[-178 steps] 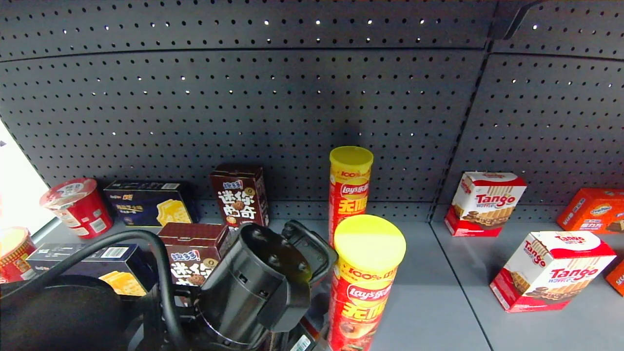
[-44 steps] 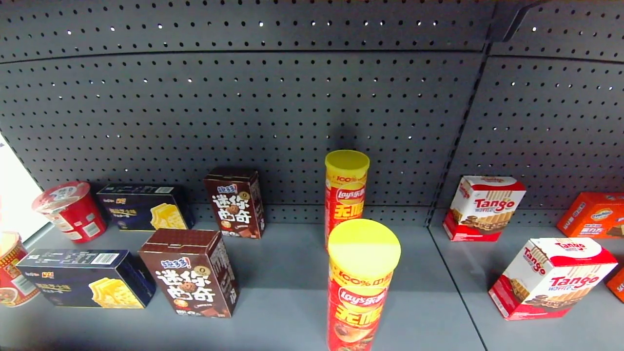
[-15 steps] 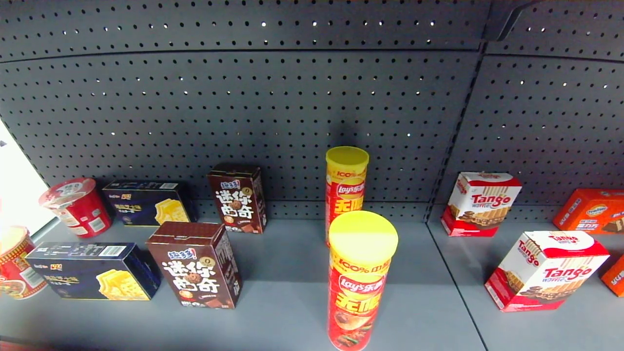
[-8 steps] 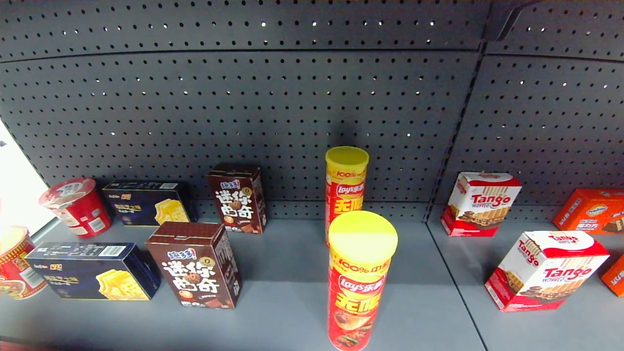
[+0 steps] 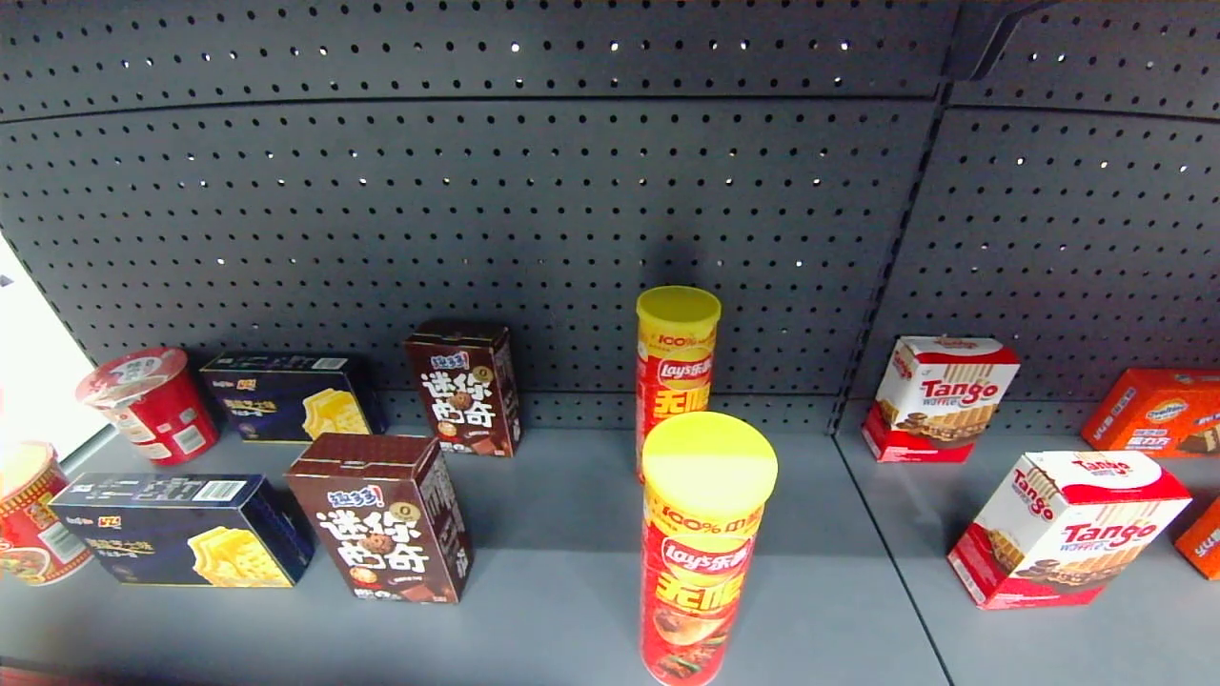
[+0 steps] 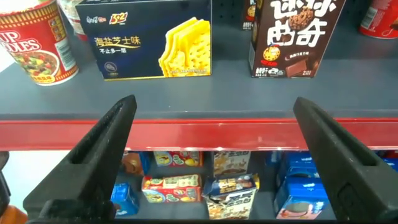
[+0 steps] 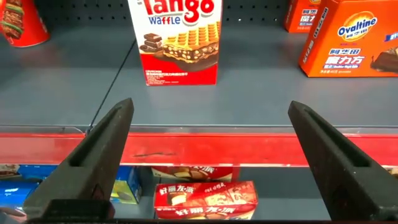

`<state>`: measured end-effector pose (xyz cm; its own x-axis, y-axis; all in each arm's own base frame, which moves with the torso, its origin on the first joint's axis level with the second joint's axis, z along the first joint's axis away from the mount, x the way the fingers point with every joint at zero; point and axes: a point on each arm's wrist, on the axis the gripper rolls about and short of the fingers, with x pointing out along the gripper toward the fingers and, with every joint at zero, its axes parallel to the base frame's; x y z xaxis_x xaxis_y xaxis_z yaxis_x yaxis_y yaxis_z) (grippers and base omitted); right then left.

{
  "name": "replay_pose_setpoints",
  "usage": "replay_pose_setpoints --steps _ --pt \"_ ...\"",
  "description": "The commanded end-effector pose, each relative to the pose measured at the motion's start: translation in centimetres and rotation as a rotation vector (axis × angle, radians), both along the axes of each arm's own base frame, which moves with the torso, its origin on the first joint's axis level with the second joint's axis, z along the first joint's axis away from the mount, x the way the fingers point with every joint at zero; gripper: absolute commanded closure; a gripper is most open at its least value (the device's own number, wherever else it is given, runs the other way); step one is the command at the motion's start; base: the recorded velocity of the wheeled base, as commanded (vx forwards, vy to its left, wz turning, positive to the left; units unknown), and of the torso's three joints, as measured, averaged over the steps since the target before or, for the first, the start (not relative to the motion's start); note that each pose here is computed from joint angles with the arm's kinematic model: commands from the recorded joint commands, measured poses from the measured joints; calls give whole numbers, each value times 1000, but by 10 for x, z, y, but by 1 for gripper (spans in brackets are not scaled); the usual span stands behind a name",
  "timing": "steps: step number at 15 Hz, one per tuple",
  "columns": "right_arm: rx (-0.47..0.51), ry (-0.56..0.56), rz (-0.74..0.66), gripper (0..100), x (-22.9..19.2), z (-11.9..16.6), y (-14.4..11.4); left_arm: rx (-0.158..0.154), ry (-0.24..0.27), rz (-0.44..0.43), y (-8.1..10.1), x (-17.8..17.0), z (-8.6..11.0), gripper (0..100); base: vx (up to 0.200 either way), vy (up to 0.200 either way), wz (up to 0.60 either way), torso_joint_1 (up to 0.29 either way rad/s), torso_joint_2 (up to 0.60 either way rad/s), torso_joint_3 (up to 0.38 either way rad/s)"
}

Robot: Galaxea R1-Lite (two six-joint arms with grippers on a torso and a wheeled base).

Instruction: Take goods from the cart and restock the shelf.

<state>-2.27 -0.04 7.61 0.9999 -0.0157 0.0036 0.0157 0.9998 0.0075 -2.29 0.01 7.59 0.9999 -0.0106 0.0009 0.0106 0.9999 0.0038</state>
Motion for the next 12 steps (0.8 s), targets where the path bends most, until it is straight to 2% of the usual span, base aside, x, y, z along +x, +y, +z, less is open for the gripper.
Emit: replay_pose_setpoints --steps 1,12 --pt "0 -3 -1 0 0 0 0 -1 -1 0 0 0 0 0 0 0 0 0 0 0" --pt "-4 1 13 0 0 0 0 -2 -1 0 0 0 0 0 0 0 0 0 0 0"
